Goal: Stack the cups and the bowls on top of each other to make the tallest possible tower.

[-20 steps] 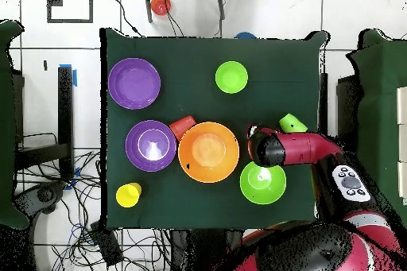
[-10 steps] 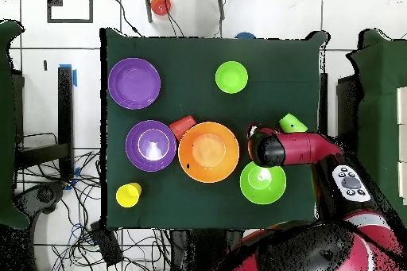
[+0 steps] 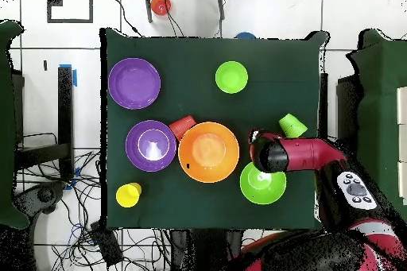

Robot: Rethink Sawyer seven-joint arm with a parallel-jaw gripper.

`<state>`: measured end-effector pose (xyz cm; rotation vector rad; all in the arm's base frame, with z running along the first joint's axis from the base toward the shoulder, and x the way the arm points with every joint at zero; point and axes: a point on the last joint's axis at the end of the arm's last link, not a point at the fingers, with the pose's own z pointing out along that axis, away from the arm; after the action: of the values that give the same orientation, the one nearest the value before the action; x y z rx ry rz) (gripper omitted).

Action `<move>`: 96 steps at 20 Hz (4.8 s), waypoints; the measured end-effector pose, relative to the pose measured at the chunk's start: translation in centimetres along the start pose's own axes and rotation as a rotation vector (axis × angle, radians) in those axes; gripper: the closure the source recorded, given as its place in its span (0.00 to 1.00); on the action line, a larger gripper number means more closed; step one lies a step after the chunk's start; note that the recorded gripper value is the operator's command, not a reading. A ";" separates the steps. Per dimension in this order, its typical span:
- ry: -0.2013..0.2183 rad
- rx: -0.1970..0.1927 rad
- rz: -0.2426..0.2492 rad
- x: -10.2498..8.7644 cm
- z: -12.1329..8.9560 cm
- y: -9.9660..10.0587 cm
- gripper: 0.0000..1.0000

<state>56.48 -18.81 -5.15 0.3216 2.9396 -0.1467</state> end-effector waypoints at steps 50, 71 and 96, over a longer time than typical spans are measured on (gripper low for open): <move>-0.013 0.007 0.053 1.5 -7.2 -3.1 0.00; -0.035 -0.007 0.062 -0.2 -10.7 -1.7 0.00; 0.032 -0.064 0.094 1.4 -8.5 -0.5 0.00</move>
<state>53.63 -18.02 2.98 0.4563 2.9463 -0.0349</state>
